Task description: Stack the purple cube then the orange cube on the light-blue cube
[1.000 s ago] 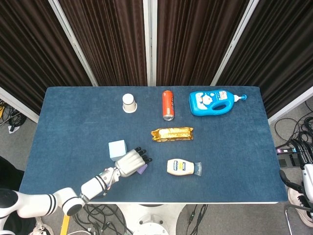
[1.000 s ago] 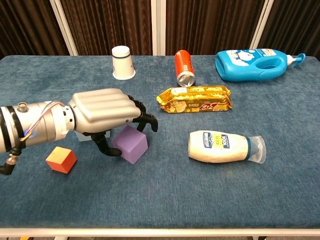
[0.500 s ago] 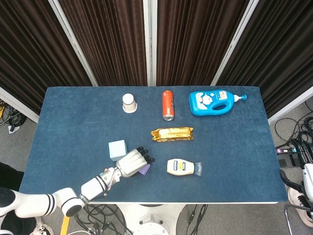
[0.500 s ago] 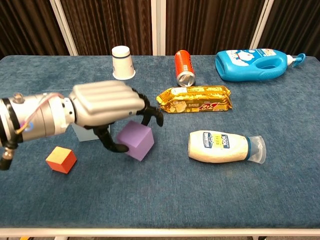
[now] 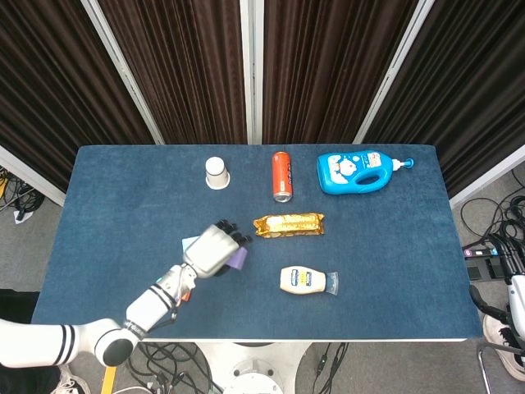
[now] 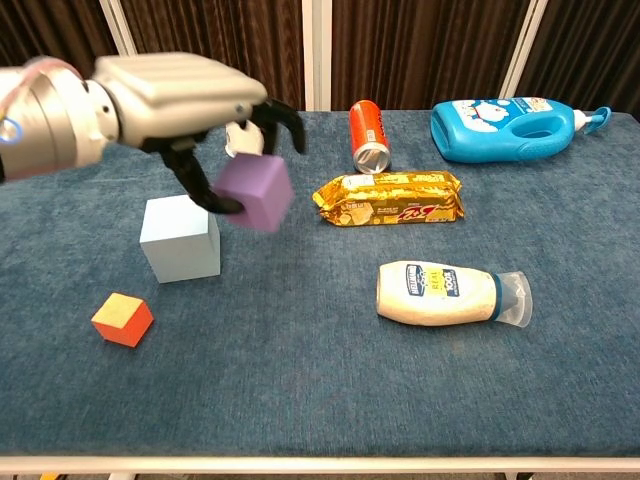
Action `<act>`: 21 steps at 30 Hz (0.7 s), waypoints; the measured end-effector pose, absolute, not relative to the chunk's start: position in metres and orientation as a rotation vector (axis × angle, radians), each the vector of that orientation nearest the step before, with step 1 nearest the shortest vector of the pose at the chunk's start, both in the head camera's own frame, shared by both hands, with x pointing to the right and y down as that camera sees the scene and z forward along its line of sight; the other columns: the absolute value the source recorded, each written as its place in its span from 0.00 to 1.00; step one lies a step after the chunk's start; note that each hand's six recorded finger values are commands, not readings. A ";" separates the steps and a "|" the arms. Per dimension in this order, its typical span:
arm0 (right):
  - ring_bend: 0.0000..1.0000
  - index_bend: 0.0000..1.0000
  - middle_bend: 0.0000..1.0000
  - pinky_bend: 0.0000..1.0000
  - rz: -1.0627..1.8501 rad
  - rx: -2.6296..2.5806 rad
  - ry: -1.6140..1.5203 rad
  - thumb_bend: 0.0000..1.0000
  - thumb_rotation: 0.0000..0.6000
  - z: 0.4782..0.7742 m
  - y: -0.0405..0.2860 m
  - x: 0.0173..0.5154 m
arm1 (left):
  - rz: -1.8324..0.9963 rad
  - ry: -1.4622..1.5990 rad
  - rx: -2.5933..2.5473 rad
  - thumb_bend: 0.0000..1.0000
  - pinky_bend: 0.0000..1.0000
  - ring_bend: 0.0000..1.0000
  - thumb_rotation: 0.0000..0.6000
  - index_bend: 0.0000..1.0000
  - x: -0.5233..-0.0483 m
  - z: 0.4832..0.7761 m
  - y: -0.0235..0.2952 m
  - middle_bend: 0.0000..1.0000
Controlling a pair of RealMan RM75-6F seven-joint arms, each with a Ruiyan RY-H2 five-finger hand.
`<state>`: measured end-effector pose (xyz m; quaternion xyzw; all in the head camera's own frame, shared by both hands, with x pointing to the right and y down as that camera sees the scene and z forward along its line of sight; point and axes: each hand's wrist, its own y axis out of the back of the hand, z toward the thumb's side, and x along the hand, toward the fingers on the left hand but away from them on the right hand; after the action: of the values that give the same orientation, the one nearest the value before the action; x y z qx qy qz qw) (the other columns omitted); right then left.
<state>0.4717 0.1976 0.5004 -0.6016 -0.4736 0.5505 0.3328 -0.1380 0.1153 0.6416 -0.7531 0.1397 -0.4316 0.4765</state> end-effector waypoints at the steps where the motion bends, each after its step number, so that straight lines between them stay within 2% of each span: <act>1: 0.00 0.04 0.08 0.00 1.438 -1.571 -1.236 0.23 1.00 0.500 0.198 0.472 | -1.088 0.357 -1.823 0.31 0.29 0.28 1.00 0.31 -0.143 0.641 0.113 0.55; 12: 0.00 0.04 0.08 0.00 1.443 -1.566 -1.228 0.23 1.00 0.502 0.197 0.470 | -1.468 0.524 -1.820 0.31 0.30 0.30 1.00 0.32 -0.202 0.635 0.107 0.57; 21: 0.00 0.04 0.08 0.00 1.447 -1.565 -1.220 0.23 1.00 0.503 0.198 0.469 | -1.518 0.561 -1.821 0.31 0.30 0.30 1.00 0.32 -0.203 0.639 0.109 0.57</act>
<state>0.4688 0.1978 0.5029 -0.6000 -0.4678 0.5551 0.3362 -0.2028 0.1091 0.6392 -0.7013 0.2161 -0.5849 0.3455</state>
